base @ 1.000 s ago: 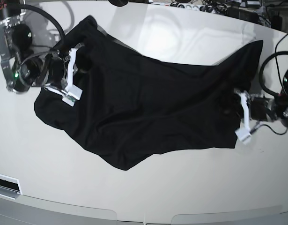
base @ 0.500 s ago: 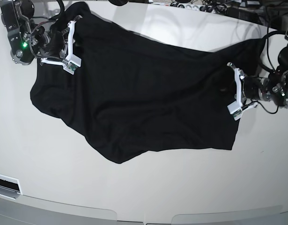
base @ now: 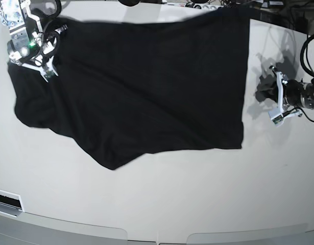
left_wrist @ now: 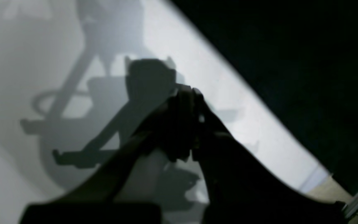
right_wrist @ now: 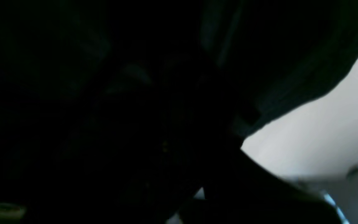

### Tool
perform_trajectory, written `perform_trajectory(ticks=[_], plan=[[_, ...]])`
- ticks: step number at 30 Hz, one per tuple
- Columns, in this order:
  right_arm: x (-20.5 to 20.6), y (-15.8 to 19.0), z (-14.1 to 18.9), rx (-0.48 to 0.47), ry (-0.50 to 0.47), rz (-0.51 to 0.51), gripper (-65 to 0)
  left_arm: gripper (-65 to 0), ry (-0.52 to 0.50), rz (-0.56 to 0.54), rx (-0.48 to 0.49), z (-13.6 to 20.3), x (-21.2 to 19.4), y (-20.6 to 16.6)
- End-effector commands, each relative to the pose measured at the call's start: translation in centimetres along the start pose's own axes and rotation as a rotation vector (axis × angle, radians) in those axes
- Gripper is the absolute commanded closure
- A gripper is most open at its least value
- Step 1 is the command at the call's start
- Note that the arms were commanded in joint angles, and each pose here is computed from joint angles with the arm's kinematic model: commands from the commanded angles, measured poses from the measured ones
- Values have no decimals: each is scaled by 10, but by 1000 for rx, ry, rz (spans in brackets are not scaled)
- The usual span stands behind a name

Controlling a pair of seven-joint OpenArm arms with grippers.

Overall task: Layout the t-shirt on the table in an organized manner, then fold the t-shirt properly
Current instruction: 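Lift the shirt with both grippers and pull it away from the robot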

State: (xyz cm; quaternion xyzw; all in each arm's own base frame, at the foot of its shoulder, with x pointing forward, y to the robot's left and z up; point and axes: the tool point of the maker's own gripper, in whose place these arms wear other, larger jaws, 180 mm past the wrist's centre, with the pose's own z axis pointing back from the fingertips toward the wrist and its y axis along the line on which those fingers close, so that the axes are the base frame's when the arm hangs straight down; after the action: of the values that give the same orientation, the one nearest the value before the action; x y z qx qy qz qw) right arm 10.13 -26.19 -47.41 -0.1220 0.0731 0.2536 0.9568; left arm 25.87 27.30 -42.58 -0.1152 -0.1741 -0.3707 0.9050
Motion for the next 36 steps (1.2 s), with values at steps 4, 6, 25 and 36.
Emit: perform_trajectory(ticks=[4,6,25,36], plan=[[-11,26,0,137,33,61,0,0,-59,35,-6,17,14,8],[-12,39,0,201,22,79,0,0,-121,64,-40,23,28,2],[17,41,8,243,-86,107,0,0,-72,-9,-303,-60,34,-143],[68,61,42,445,-291,171,0,0,84,-73,-141,-45,-52,-114]])
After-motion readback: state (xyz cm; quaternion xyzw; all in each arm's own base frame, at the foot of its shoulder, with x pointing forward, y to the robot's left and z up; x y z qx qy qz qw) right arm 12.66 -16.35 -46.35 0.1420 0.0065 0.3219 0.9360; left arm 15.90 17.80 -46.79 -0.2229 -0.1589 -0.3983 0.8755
